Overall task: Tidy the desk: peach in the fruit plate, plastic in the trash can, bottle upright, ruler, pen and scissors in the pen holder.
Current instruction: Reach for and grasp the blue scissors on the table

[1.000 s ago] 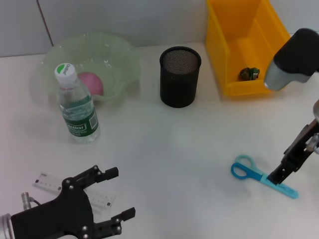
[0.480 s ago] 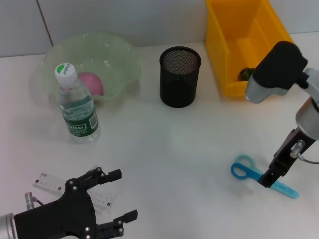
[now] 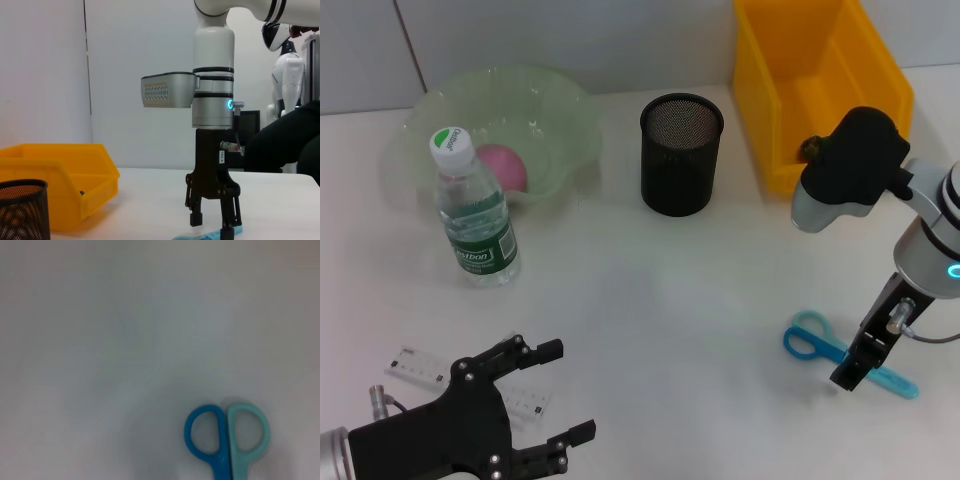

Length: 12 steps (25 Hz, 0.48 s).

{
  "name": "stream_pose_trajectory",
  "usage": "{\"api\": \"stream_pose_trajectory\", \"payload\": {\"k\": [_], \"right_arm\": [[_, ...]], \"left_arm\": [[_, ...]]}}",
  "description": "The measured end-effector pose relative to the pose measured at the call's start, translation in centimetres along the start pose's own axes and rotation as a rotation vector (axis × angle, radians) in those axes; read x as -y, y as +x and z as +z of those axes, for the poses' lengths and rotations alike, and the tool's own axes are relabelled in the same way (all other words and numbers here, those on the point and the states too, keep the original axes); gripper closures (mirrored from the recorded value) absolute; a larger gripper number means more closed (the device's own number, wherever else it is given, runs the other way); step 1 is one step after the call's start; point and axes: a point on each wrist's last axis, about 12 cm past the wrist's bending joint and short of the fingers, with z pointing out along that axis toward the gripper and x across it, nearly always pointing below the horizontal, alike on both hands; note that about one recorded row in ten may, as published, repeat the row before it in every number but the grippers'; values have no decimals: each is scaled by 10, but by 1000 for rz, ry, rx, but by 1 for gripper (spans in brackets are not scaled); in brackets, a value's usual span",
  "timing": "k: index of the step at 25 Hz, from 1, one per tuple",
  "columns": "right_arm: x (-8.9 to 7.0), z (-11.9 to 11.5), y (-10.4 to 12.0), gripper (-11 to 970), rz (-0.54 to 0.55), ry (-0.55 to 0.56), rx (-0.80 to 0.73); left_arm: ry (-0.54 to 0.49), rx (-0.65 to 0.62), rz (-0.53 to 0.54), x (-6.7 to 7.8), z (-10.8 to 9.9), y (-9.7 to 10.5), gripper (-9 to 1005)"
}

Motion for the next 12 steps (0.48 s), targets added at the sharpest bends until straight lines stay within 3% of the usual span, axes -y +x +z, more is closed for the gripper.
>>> {"api": "stream_pose_trajectory", "payload": {"k": [12], "right_arm": [[1,5,-1,284,16,-2,-6]], "left_arm": [[1,-1,0,0,0,0,180]]}}
